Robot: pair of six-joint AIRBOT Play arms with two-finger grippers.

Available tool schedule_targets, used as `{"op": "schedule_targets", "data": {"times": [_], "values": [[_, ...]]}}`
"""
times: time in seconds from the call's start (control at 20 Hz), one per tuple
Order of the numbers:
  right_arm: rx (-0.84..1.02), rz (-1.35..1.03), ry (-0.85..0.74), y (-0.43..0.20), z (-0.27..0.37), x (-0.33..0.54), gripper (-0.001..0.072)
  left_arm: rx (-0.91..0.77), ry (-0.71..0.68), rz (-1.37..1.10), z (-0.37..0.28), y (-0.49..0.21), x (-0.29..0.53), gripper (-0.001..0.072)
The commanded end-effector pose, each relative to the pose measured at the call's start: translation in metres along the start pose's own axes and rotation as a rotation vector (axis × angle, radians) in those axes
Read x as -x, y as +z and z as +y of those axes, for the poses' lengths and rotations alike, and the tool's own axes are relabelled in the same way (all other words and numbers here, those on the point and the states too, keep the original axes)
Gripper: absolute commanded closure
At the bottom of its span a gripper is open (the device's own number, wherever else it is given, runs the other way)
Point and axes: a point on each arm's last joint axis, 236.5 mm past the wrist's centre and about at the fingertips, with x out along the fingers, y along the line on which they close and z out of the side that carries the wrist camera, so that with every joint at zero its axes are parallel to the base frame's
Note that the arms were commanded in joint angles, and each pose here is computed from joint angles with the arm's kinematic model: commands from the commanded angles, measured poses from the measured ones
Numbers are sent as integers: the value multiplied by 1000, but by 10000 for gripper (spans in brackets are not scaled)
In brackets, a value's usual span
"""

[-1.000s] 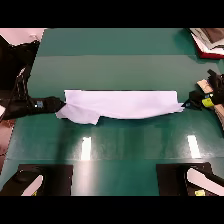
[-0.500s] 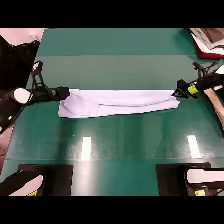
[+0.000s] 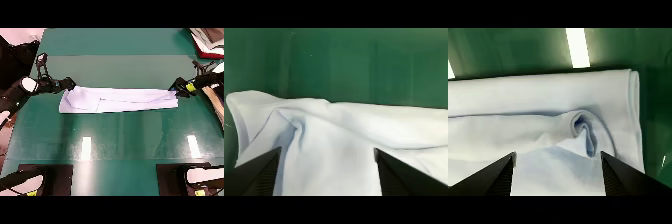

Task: Fold the shirts.

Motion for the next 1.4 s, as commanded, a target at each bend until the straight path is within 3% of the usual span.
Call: {"op": "schedule_targets", "data": {"times": [0.0, 0.15, 0.2, 0.3, 0.35, 0.5, 0.8, 1.1, 1.25, 1.35], "values": [[47, 3, 11, 4, 8, 27, 92, -17, -9, 46, -6, -3, 3, -11], [97, 26, 10, -5, 2, 56, 92, -22, -29, 137, -13, -18, 9, -9], [103, 40, 11, -9, -5, 61, 91, -21, -33, 175, -14, -26, 11, 115], [82, 59, 14, -16, -25, 63, 92, -15, -43, 227, -17, -39, 13, 623], [61, 66, 16, -19, -37, 61, 91, -14, -45, 245, -17, -43, 14, 675], [24, 77, 44, -34, -72, 43, 91, 24, -87, 294, -28, -54, 18, 675], [-42, 81, 303, -36, -67, -1, 92, -3, -136, 310, -56, -64, 16, 682], [-3, 91, 304, -33, -54, -24, 93, -86, -191, 277, -100, -73, 9, 682], [46, 96, 291, -33, -39, -36, 143, -126, -225, 242, -125, -76, 6, 683], [72, 88, 280, -31, -30, -43, 340, -143, -243, 252, -139, -86, 4, 683]]}}
